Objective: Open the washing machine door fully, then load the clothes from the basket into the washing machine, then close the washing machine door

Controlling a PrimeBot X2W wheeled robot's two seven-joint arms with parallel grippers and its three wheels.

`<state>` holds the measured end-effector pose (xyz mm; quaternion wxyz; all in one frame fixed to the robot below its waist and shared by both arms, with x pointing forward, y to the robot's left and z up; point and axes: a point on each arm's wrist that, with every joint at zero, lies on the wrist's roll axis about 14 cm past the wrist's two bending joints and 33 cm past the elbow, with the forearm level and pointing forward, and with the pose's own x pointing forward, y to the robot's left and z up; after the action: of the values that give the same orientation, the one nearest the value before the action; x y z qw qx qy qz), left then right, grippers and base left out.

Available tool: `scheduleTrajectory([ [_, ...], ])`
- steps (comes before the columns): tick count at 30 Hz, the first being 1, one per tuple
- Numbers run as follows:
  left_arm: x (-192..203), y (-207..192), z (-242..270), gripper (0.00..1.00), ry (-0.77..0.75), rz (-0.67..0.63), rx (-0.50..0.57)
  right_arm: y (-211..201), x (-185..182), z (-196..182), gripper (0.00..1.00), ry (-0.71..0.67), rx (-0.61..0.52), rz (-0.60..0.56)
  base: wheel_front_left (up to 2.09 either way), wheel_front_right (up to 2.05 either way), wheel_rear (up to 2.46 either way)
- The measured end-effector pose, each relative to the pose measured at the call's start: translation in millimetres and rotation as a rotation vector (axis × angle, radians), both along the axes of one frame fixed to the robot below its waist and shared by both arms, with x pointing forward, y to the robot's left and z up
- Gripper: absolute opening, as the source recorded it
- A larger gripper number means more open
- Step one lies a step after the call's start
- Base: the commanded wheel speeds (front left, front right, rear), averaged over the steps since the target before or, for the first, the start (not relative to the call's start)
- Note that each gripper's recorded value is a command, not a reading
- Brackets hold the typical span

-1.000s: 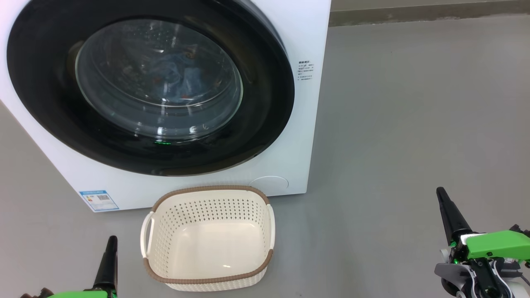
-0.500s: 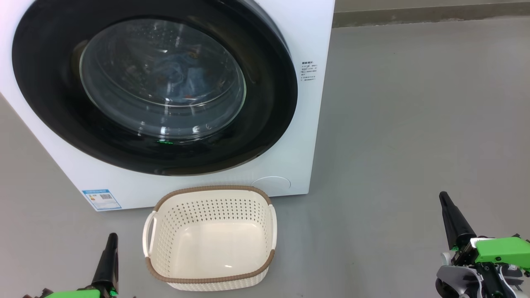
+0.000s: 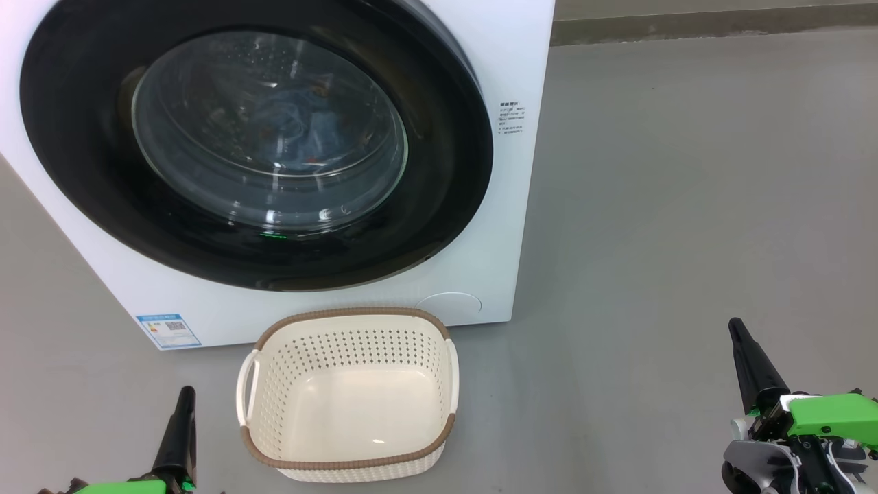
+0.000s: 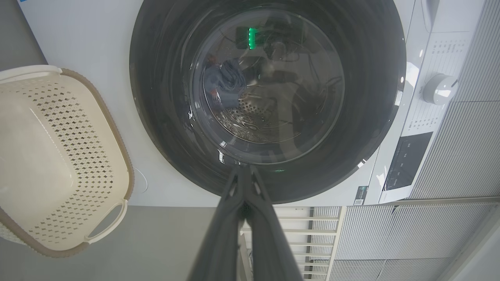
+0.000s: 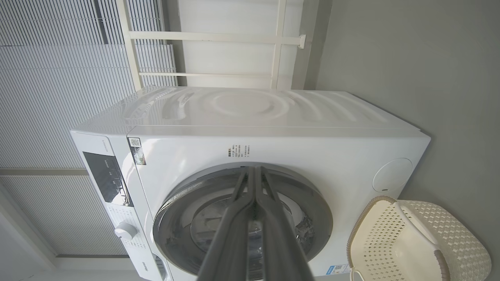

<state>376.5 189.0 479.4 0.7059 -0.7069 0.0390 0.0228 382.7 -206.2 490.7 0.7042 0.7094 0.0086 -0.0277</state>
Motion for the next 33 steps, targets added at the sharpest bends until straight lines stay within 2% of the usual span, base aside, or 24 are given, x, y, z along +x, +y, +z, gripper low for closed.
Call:
scheduleTrajectory([
  [33, 0.0, 0.0, 0.1, 0.0, 0.0, 0.0, 0.0, 0.9, -0.1, -0.3, 0.0, 0.001, 0.004, 0.002, 0.0, 0.0, 0.0],
])
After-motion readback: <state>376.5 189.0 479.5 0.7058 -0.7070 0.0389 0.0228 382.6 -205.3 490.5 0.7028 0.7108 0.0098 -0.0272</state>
